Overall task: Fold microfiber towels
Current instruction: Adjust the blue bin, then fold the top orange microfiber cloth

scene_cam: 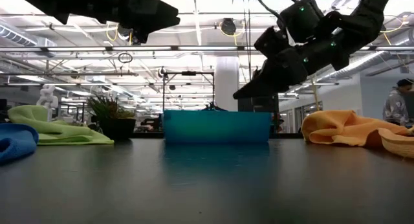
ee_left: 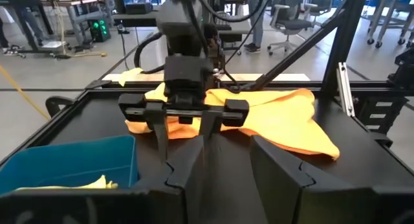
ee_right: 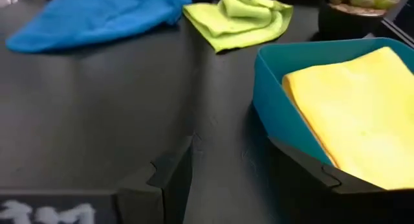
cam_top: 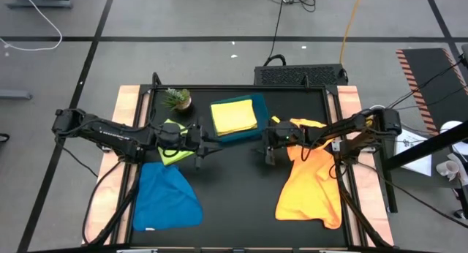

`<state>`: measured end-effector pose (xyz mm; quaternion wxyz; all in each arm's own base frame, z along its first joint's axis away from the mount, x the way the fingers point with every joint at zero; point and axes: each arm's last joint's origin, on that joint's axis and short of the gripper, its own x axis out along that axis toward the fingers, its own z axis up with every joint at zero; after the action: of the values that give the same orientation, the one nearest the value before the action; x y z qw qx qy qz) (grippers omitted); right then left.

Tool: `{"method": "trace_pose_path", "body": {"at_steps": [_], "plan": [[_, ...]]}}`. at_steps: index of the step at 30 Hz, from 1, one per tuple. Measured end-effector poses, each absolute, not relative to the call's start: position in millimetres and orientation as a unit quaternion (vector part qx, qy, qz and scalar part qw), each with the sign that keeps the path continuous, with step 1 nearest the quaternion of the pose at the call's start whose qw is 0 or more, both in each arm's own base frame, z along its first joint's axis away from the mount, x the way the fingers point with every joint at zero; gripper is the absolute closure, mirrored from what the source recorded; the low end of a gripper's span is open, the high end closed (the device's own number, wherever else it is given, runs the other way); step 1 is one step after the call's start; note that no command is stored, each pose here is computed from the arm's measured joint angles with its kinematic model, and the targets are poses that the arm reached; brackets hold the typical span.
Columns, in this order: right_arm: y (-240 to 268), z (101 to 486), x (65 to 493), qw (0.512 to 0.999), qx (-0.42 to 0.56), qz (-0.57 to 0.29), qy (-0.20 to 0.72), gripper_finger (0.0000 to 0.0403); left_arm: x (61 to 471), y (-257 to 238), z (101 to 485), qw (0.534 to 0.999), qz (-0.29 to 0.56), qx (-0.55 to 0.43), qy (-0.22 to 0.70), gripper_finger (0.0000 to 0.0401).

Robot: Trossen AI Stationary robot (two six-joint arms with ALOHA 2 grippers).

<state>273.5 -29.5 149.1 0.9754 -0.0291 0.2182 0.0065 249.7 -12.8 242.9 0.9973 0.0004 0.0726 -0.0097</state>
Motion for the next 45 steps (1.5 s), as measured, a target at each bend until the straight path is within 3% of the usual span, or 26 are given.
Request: {"method": "trace_pose_path", "body": {"at_steps": [16,22,25,30,35,41,45], "plan": [[-47.2,135.4,344.1,0.95,-0.077,-0.049,0.298,0.0223,249.7,-12.9,243.0,0.997,-0.007,-0.025,0.073,0.0274],[-69.0,142.2,348.2,0.949,-0.059,-0.135,0.281,0.0223,249.5,-12.9,241.5,0.996,-0.007,-0.028,0.08,0.0274],[-76.8,146.3,346.0,0.952,-0.033,-0.132,0.273,0.0223,249.4,-12.9,240.9,0.996,-0.007,-0.029,0.083,0.0274],[-69.2,162.1,340.2,0.961,0.002,-0.057,0.269,0.0223,249.3,-13.1,240.3,0.996,-0.007,-0.032,0.086,0.0274],[-44.4,191.0,324.6,0.956,-0.018,-0.024,0.292,0.0223,249.3,-14.4,240.4,0.996,-0.01,-0.033,0.086,0.0274],[-17.8,220.9,287.4,0.927,-0.05,-0.089,0.361,0.0223,249.0,-16.3,239.5,0.996,-0.015,-0.013,0.09,0.0274],[-11.8,228.1,256.6,0.892,-0.015,-0.13,0.432,0.0223,249.0,-16.3,239.6,0.996,-0.014,-0.026,0.09,0.0274]]}}
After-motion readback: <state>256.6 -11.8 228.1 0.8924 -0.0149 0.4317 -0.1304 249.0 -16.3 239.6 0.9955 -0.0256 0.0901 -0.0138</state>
